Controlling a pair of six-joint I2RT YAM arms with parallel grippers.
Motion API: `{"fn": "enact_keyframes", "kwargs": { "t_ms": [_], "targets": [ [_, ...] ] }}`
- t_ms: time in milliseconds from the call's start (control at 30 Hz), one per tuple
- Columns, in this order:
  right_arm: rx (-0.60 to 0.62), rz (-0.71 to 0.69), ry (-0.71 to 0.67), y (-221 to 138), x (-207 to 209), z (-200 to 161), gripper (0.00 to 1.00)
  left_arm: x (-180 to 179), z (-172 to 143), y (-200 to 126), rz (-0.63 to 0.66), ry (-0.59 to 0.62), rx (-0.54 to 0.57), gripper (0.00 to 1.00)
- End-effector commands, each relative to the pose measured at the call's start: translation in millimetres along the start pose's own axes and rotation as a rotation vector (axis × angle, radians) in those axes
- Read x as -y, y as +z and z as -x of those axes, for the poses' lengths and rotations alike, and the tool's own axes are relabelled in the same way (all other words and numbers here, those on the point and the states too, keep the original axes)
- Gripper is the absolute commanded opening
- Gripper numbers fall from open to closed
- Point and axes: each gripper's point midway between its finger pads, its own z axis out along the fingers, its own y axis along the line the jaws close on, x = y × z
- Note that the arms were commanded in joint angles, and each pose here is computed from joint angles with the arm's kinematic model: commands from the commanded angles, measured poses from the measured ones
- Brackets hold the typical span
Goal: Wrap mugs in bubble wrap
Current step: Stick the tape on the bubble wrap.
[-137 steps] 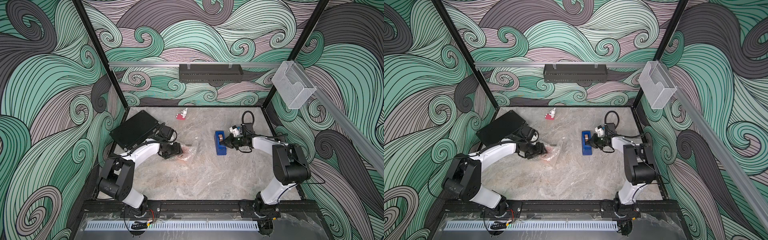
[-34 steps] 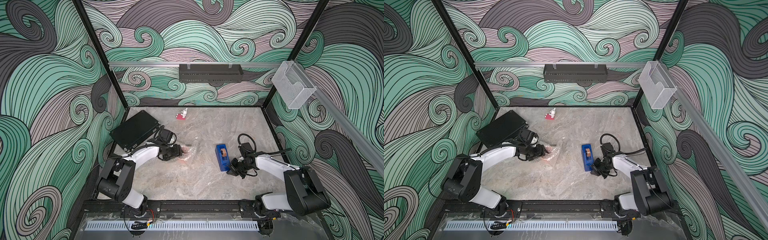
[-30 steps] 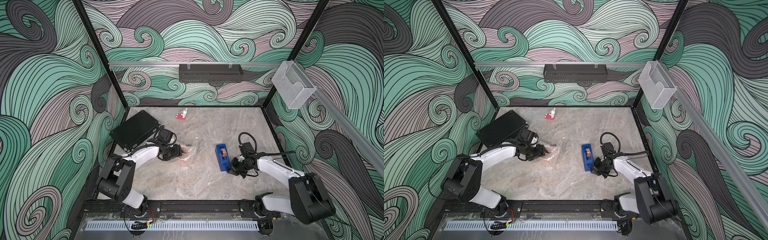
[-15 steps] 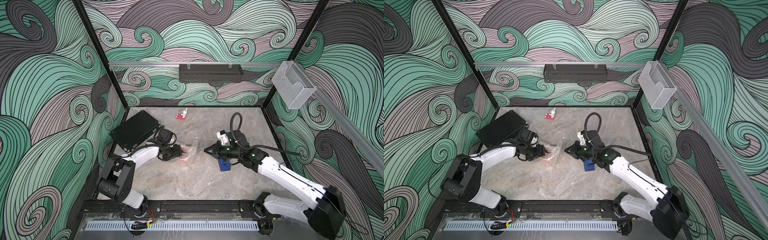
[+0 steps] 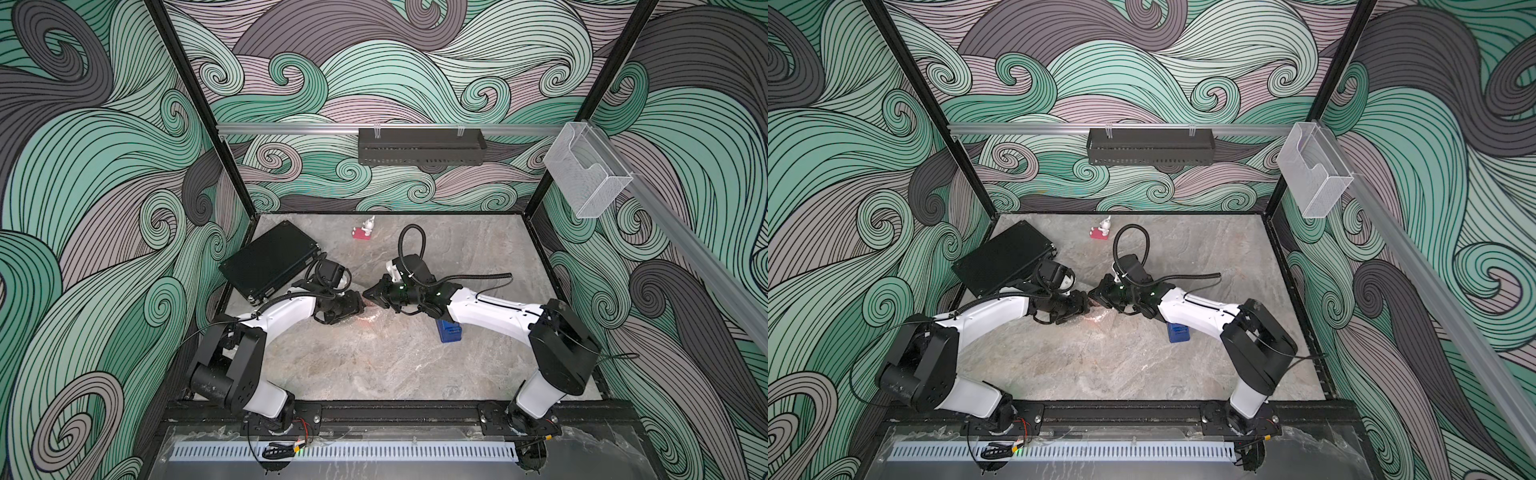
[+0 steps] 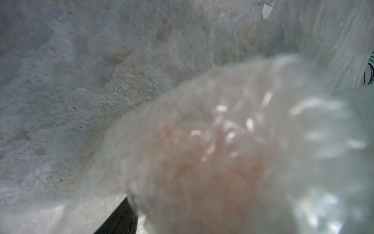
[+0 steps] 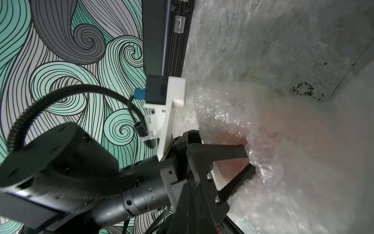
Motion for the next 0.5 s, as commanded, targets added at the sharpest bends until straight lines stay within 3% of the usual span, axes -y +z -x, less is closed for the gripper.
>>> {"fn": "enact_keyframes", "kwargs": {
  "t_ms": [0, 467],
  "targets": [
    [0.041, 0.046, 0.028, 3.3, -12.7, 9.2, 0.0, 1.2, -9.4, -4.2, -0.011, -0.006, -0.022, 0.69],
    [0.019, 0.013, 0.118, 16.8, 17.7, 1.9, 0.0, 1.8, -10.6, -3.8, -0.028, -0.012, -0.016, 0.69]
  ]
}}
